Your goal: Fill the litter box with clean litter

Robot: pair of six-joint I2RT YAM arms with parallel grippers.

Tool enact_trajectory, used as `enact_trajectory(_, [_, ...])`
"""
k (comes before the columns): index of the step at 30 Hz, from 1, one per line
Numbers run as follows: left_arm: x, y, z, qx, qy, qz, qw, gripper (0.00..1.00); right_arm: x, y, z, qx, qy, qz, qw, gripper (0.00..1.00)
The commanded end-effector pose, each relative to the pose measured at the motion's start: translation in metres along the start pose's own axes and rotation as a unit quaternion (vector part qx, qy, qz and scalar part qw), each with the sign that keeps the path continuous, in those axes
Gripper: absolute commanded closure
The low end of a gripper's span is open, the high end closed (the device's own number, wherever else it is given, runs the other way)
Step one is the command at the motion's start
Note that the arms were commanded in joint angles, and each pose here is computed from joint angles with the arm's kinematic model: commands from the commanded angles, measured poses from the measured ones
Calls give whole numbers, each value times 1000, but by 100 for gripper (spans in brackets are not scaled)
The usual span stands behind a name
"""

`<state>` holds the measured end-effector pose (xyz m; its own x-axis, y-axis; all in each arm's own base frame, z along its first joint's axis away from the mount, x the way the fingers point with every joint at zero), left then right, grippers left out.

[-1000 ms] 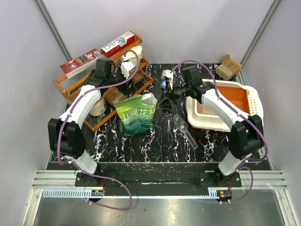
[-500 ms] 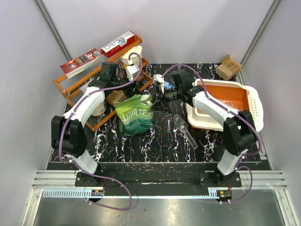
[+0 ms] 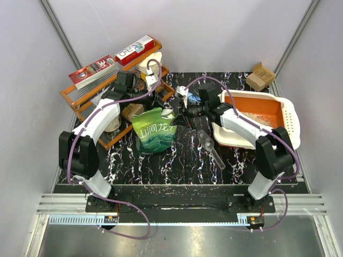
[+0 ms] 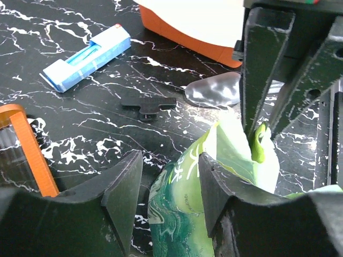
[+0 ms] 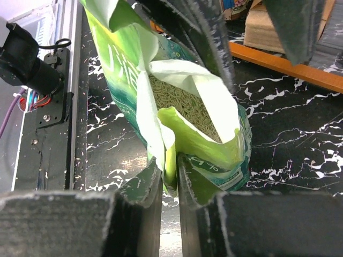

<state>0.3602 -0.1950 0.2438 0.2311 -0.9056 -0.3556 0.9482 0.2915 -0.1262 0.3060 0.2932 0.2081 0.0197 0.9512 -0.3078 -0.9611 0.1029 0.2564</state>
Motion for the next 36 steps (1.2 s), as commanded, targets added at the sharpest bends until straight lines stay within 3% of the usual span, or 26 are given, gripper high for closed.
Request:
enact_trajectory(1, [3, -11, 10, 28, -27, -52, 998, 50, -10, 0, 27, -20, -37, -41, 998, 81])
enact_trajectory(8, [7, -21, 11, 31, -32, -83, 996, 53, -16, -10, 28, -18, -50, -69, 996, 85])
enact_trajectory(15, [9, -24, 11, 27, -33, -97, 994, 56, -11, -6, 37, -28, -66, -29, 997, 97])
enact_trajectory(23, [21, 11, 10, 32, -37, -15, 999, 51, -12, -5, 39, -30, -60, -25, 997, 96])
enact_trajectory(28, [28, 6, 13, 25, -47, -52, 997, 52, -10, -2, 34, -20, -53, -7, 998, 91])
enact_trajectory(33, [30, -13, 9, 16, -44, -101, 994, 57, -9, -15, 33, -19, -48, -48, 997, 89])
enact_trajectory(36, [29, -20, 8, 5, -40, -117, 992, 59, -13, -26, 35, -23, -31, -94, 995, 80])
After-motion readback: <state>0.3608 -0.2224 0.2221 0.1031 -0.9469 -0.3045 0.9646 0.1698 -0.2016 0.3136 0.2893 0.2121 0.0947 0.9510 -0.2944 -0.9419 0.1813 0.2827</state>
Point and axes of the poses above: each gripper's point midway between its finger pads, its own x axis out along the fingers, its own y axis along the line the jaws close on, z = x × y, the point moved 5 cm from there along -x, back along the fingers
